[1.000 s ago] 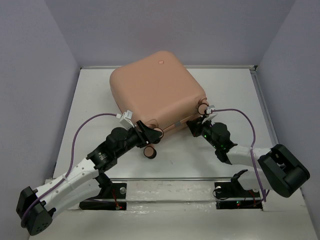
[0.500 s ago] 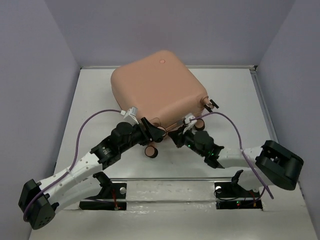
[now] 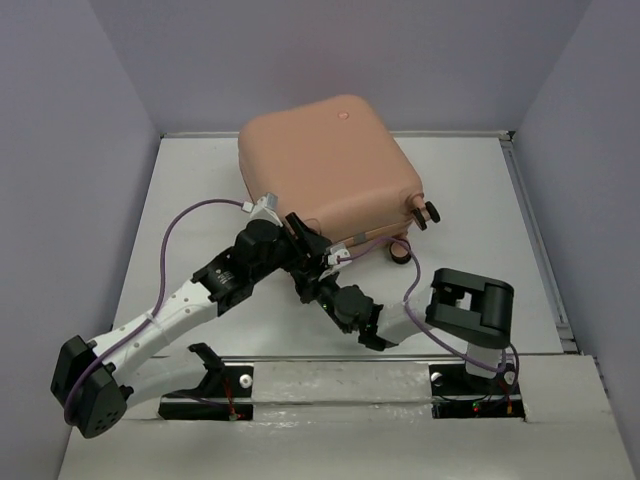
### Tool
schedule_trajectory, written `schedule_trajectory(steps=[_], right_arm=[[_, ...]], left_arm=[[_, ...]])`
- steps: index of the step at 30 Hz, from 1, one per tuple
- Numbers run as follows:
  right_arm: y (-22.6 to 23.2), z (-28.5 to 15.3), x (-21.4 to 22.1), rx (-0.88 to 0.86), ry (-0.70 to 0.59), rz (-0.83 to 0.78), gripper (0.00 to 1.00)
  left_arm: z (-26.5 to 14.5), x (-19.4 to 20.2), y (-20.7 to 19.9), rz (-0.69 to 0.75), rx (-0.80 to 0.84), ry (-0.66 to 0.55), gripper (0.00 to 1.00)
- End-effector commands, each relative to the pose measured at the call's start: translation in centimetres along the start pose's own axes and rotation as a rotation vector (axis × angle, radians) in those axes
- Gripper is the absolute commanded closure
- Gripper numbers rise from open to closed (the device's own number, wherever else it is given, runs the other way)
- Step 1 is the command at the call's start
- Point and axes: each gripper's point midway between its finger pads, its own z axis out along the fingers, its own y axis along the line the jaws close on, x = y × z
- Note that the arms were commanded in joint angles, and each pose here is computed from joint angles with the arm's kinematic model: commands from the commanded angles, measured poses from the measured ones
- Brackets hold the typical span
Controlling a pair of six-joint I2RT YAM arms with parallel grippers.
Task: Pack the luggage
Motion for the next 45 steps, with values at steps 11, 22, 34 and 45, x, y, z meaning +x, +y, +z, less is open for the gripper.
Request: schedule_trajectory(steps=[11,22,34,45], right_arm=[[5.3,-7.0,-2.5,-0.227,-0.115,0.341,0.13],[3.0,-8.7,-4.9,-0.05,0.117,0.057,0.01],[1.5,-3.2,-10.1,0.078,0.093,-0.173,0.0],[-0.2,0.1,-9.7,0.163,0.094,-0.257,0.0]], left_arm=[[-8.1,-2.5,-9.1,-0.178,0.607,-0.161,0.7],[-8.3,-2.6,-5.3,-0.147,0.539,-0.203,0.2],[-7.6,-2.1,-4.2,-0.13,0.508,-0.181,0.18],[-7.8,-2.0,-2.5,-0.151,0.481,-0.201,0.19]])
